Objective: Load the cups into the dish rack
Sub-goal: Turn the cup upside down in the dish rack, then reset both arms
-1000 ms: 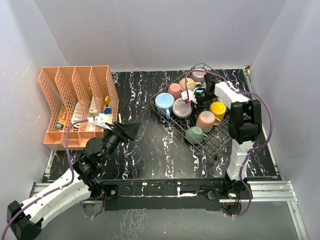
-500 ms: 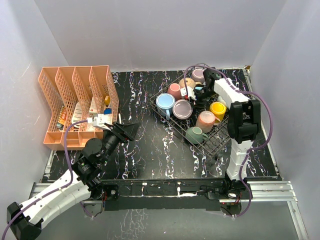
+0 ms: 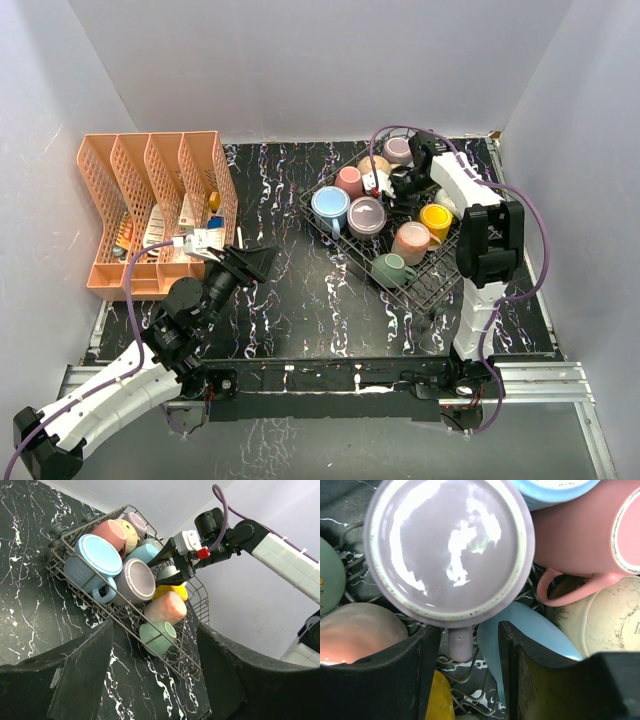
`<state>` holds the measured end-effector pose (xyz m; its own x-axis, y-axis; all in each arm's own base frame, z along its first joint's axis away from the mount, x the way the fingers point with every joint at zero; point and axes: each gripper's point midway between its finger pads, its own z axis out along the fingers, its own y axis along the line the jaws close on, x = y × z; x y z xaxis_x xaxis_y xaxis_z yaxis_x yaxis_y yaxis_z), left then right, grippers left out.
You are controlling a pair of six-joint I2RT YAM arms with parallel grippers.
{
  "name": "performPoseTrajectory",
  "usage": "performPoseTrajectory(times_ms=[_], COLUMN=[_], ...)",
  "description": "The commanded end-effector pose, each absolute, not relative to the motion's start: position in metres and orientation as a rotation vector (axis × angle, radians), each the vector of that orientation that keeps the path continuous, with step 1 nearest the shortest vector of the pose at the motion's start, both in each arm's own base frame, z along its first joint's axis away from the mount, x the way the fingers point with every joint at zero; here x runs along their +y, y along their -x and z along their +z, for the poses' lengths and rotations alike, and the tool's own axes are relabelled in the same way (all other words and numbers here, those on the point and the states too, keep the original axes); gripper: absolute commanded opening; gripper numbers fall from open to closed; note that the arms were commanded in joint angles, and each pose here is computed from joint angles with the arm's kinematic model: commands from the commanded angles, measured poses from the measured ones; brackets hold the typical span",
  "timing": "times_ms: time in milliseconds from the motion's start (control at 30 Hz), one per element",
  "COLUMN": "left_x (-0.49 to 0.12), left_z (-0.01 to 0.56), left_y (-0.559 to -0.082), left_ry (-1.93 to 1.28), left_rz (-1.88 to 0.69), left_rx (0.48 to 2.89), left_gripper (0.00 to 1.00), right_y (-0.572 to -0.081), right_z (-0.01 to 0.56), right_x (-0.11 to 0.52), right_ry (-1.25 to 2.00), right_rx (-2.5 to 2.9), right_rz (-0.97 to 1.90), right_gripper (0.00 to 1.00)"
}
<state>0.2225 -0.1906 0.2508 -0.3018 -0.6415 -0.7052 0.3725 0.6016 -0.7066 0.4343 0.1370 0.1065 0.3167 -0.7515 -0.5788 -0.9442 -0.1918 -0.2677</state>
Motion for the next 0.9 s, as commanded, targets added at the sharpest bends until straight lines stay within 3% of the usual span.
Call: performPoseTrajectory(times_ms=[0, 500, 567, 700, 733, 867], left_x=[-0.187, -0.192, -0.192, -0.19, -0.189, -0.186], left_z=[0.259, 0.265, 0.267, 0.282, 0.289, 0.315], left_y=[-0.223, -0.224, -0.224, -0.224, -0.225, -0.232], left_ry=[0.25, 0.219, 0.191, 0.125, 0.107, 0.026], left_rz=[-1.014, -1.013, -0.991, -0.923, -0.898, -0.773], left_rx=[1.56, 1.573, 1.583, 1.597, 1.6, 1.646], left_gripper=[0.64, 0.65, 0.68, 0.85, 0.9, 0.97], right_y=[-0.431, -0.405, -0.397, -0.393, -0.394, -0.391], right_z=[0.163, 0.226, 0.24, 0.28, 0.29, 0.337], right_x=[0.137, 0.153, 0.158, 0.162, 0.159, 0.138], right_ry=[1.977, 1.675, 1.593, 1.316, 1.286, 1.096], right_rx=[1.401, 1.474, 1.503, 1.62, 1.61, 1.581], right_rz=[0.363, 0.571, 0.63, 0.671, 0.64, 0.558], right_gripper=[0.52, 0.51, 0.51, 0.51, 0.54, 0.78])
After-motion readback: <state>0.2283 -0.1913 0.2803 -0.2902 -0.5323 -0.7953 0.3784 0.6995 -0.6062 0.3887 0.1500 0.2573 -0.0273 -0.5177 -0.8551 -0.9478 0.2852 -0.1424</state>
